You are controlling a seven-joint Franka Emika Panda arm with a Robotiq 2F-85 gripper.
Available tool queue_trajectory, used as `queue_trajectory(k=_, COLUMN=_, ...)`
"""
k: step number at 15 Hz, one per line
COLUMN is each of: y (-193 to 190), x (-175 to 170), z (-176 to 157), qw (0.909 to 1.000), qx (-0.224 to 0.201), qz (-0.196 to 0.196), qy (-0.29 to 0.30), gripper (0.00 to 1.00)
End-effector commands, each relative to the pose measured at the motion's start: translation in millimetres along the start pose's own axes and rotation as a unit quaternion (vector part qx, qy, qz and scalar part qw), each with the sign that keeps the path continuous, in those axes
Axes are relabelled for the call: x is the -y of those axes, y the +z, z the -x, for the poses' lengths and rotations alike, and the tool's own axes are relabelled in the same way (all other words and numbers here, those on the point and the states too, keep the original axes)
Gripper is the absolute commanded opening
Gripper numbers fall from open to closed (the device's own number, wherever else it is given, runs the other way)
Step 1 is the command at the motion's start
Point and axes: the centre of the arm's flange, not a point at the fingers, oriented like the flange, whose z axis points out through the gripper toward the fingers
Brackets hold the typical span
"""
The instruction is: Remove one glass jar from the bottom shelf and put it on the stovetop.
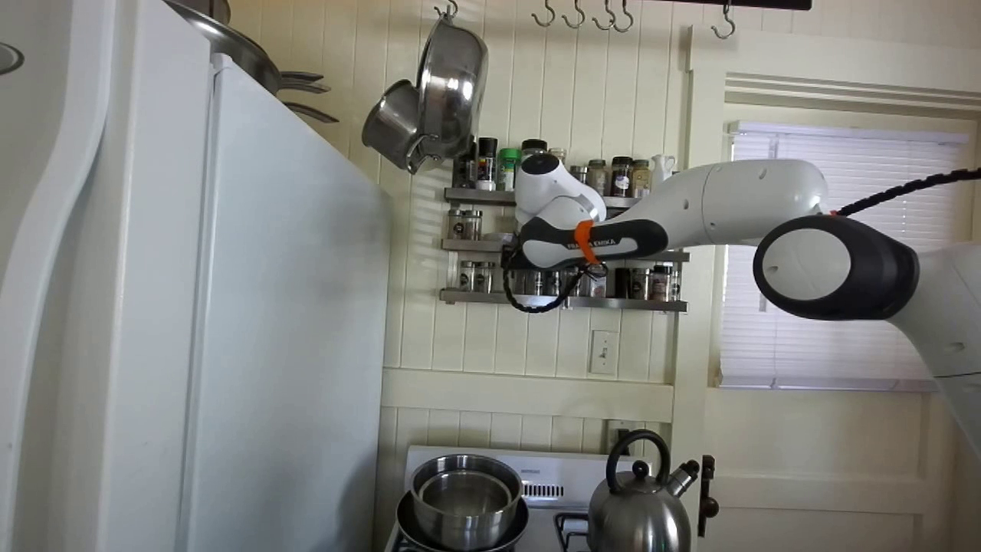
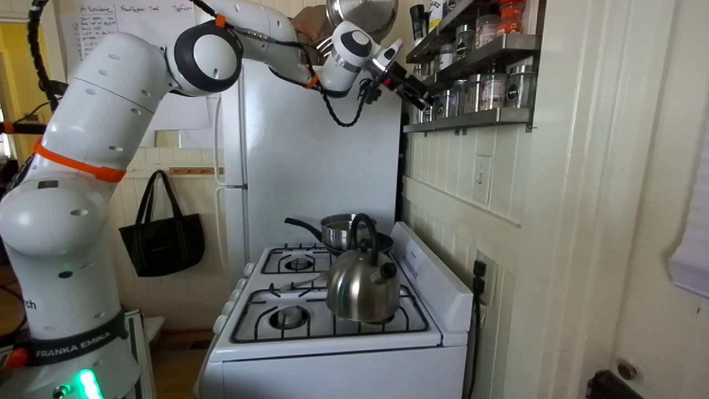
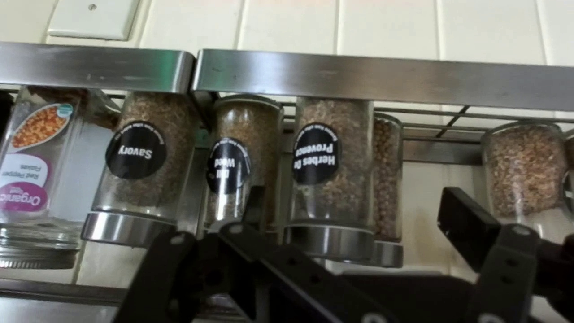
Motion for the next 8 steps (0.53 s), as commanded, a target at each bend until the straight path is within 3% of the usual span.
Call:
queue_trajectory(k=1, y=3.8, x=-0.1, z=3.0, qw=0.9997, qx=-0.022, qz=-0.011, qy=-0.004, gripper=0.99)
queue_trajectory(k=7, y=8.9, x=-2.8, z=4.3, qw=0.9999, qx=-0.012, qz=-0.001, qy=-0.004, gripper=0.86)
queue_trajectory(k=8, y=8.5, x=-2.9, z=4.2, qw=0.9999, qx=-0.009, qz=0.0, qy=-0.004, gripper=0.77)
